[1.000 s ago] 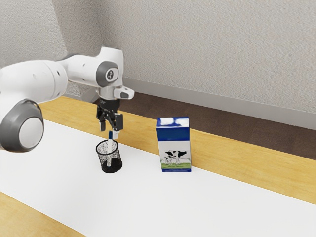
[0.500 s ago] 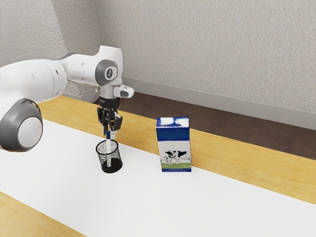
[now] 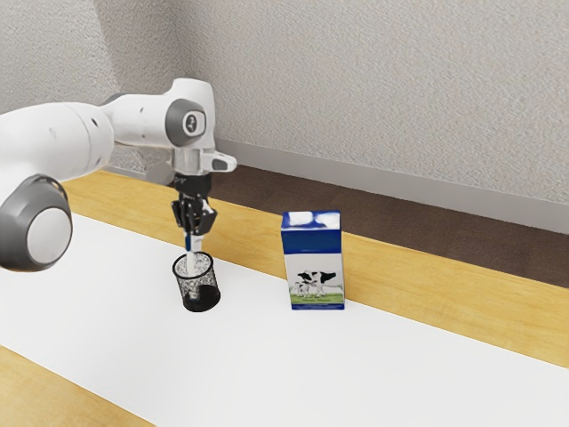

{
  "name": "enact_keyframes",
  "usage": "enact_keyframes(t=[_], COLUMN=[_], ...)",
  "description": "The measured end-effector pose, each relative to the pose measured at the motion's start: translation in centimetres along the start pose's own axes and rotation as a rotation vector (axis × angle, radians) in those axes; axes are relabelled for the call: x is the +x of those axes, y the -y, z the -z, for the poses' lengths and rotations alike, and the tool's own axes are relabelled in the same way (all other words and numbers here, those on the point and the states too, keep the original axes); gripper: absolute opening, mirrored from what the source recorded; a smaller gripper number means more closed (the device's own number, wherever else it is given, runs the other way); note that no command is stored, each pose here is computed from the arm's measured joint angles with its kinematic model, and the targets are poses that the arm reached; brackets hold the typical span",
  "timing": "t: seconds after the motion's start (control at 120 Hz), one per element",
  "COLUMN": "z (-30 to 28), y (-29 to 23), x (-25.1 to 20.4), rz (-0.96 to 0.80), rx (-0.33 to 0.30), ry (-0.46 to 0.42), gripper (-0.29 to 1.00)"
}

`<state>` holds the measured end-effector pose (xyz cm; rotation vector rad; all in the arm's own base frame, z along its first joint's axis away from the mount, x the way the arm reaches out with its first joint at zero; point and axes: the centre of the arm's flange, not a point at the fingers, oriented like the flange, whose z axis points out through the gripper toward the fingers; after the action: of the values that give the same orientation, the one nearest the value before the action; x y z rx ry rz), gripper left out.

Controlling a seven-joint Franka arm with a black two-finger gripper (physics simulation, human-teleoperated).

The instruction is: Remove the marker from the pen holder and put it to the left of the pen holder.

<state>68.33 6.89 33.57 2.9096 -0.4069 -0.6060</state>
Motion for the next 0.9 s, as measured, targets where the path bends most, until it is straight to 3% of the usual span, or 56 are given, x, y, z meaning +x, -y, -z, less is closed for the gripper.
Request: enact_keyframes(t=[0.3,0.533,0.658,0.9], z=[4.6,10.5,10.0,4.1], y=[-3.0,-5.6,-3.7,1.0], x=[-2.8,-5.7,-7.0,-7.1], rz=[-0.009,0.014,0.083,0.190], rx=[0.038,0.149,0.171,0.131], ry=[0.014,0.052,0.150,0.371], gripper=[-0.02,-0.03,-0.04,-0.04])
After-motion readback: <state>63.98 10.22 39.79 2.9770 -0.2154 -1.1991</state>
